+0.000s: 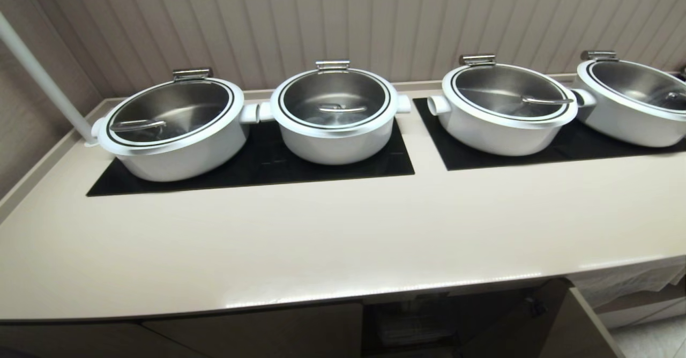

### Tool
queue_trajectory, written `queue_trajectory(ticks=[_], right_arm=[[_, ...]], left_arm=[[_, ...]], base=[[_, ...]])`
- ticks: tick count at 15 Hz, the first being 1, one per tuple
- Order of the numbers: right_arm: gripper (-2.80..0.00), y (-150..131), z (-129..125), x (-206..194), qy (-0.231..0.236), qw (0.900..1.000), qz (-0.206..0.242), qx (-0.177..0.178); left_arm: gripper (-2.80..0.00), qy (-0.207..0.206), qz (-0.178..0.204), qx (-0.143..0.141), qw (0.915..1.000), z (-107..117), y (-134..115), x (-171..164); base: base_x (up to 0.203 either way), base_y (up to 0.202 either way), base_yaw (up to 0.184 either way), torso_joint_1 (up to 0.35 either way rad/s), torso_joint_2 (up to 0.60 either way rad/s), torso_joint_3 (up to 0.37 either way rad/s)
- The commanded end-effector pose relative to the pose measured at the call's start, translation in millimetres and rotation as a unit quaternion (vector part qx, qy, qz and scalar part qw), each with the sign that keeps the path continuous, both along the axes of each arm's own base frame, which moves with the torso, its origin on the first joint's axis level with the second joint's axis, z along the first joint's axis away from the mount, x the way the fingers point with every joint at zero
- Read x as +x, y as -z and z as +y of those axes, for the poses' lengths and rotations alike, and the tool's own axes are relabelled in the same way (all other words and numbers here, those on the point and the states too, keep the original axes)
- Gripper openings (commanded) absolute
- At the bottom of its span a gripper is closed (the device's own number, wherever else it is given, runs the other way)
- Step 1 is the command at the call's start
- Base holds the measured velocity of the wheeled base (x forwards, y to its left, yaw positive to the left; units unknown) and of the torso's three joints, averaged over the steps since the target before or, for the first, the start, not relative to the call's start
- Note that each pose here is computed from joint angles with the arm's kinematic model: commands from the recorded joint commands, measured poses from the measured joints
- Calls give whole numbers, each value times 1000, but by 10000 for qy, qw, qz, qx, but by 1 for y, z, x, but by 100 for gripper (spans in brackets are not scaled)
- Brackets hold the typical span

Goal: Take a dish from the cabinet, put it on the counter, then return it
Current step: Put it back into the cabinet

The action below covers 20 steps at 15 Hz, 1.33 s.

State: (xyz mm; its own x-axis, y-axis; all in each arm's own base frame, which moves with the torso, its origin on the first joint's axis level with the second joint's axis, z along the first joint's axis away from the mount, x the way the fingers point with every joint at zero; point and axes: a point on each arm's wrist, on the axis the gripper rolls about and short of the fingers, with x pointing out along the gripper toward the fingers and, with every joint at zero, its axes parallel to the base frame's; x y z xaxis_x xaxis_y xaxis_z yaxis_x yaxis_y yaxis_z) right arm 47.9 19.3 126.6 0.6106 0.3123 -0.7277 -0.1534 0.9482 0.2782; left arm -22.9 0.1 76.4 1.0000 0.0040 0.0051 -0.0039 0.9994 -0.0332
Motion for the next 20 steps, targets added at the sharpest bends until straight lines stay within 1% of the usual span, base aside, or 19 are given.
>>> queue_trajectory(ticks=[1, 4, 16, 20], right_arm=[[-280, 0, 0, 1, 10, 10000, 50, -4], [-280, 4, 0, 0, 43, 9999, 131, -19], [-280, 1, 0, 3, 54, 10000, 61, -14], [-280, 3, 0, 3, 54, 9999, 105, -29]], left_arm=[[-280, -3, -5, -3, 10000, 0, 0, 0], [-280, -3, -5, -3, 10000, 0, 0, 0], [-280, 5, -5, -3, 10000, 0, 0, 0], [-280, -3, -5, -3, 10000, 0, 0, 0]], base=[[0, 0, 0, 0, 0, 0], [0, 0, 0, 0, 0, 0], [0, 0, 0, 0, 0, 0], [0, 0, 0, 0, 0, 0]])
